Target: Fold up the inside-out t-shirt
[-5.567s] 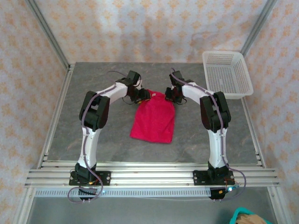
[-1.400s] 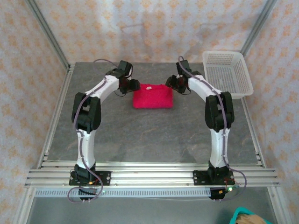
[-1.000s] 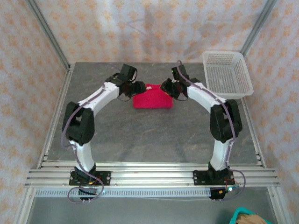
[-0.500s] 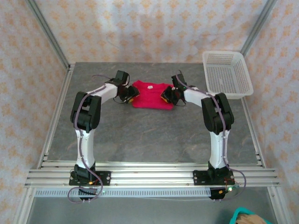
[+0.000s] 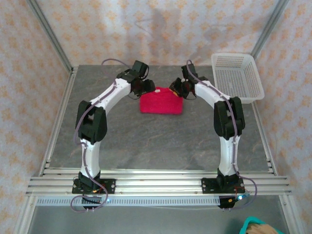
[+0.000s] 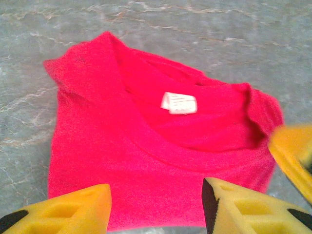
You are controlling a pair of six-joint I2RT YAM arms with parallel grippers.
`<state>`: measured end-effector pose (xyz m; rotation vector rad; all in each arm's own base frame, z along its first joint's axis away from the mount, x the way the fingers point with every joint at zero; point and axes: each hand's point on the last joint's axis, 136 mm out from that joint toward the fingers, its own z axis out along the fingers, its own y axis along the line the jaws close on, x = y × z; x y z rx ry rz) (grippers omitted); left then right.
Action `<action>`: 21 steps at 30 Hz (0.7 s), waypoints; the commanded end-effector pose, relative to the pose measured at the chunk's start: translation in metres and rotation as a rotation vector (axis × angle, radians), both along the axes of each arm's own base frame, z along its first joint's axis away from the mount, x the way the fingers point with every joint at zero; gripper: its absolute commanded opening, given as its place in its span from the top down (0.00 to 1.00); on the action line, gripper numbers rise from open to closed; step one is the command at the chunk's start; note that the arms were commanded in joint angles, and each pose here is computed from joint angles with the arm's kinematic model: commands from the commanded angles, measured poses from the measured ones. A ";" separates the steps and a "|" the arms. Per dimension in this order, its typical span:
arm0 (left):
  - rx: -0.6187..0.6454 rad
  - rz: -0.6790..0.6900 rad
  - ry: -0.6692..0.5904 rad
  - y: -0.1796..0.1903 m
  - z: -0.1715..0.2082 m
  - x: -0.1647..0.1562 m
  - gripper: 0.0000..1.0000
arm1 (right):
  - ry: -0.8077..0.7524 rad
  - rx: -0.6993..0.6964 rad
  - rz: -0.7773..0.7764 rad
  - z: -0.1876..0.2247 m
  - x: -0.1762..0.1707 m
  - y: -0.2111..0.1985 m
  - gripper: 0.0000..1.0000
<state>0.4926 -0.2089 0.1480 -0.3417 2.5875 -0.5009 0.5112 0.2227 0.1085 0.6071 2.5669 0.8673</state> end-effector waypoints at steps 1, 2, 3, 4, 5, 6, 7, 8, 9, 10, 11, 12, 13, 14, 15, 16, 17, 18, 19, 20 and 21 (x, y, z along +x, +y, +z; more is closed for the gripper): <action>0.051 0.016 -0.009 0.013 0.011 -0.009 0.47 | 0.130 -0.061 0.006 -0.056 -0.003 -0.006 0.70; 0.046 0.012 -0.012 0.011 0.011 -0.012 0.47 | 0.145 -0.053 0.008 -0.065 -0.003 -0.004 0.70; 0.038 0.005 -0.016 0.007 0.012 -0.015 0.47 | 0.157 -0.048 0.007 -0.070 -0.002 -0.003 0.70; 0.033 0.000 -0.019 0.003 0.012 -0.018 0.47 | 0.161 -0.047 0.008 -0.072 -0.002 -0.003 0.71; 0.026 -0.007 -0.024 -0.001 0.012 -0.020 0.47 | 0.159 -0.045 0.011 -0.071 -0.001 -0.002 0.71; 0.017 -0.017 -0.027 -0.006 0.011 -0.022 0.47 | 0.150 -0.047 0.016 -0.067 0.000 -0.002 0.71; 0.015 -0.024 -0.029 -0.010 0.011 -0.025 0.47 | 0.142 -0.050 0.018 -0.062 0.002 -0.003 0.71; 0.013 -0.029 -0.026 -0.015 0.009 -0.028 0.47 | 0.129 -0.049 0.023 -0.052 0.004 -0.005 0.71; 0.004 -0.037 -0.027 -0.021 0.009 -0.031 0.47 | 0.114 -0.051 0.026 -0.040 0.006 -0.008 0.70; -0.009 -0.041 -0.032 -0.027 0.008 -0.033 0.46 | 0.100 -0.052 0.026 -0.030 0.007 -0.011 0.70; -0.026 -0.045 -0.037 -0.034 0.007 -0.035 0.46 | 0.075 -0.055 0.022 -0.016 0.009 -0.017 0.68; -0.052 -0.048 -0.046 -0.042 0.006 -0.035 0.46 | 0.047 -0.062 0.015 -0.002 0.009 -0.023 0.66; -0.072 -0.047 -0.051 -0.048 0.004 -0.034 0.46 | 0.030 -0.072 0.002 0.007 0.008 -0.031 0.64; -0.095 -0.043 -0.050 -0.054 0.001 -0.032 0.46 | 0.017 -0.085 -0.015 0.014 0.006 -0.042 0.63; -0.123 -0.044 -0.040 -0.061 -0.003 -0.029 0.46 | 0.009 -0.099 -0.039 0.019 0.003 -0.054 0.62; -0.147 -0.044 -0.033 -0.067 -0.006 -0.025 0.46 | 0.006 -0.109 -0.058 0.021 -0.002 -0.063 0.62; -0.168 -0.044 -0.026 -0.074 -0.008 -0.021 0.46 | 0.000 -0.119 -0.080 0.023 -0.007 -0.073 0.61; -0.188 -0.052 -0.020 -0.082 -0.011 -0.017 0.46 | -0.006 -0.128 -0.098 0.025 -0.012 -0.081 0.61; -0.200 -0.056 -0.017 -0.087 -0.013 -0.013 0.46 | -0.010 -0.135 -0.112 0.027 -0.017 -0.088 0.61; -0.201 -0.055 -0.009 -0.091 -0.018 -0.008 0.46 | -0.017 -0.141 -0.121 0.028 -0.023 -0.092 0.61; -0.196 -0.056 0.001 -0.094 -0.024 -0.003 0.46 | -0.022 -0.149 -0.126 0.031 -0.028 -0.096 0.61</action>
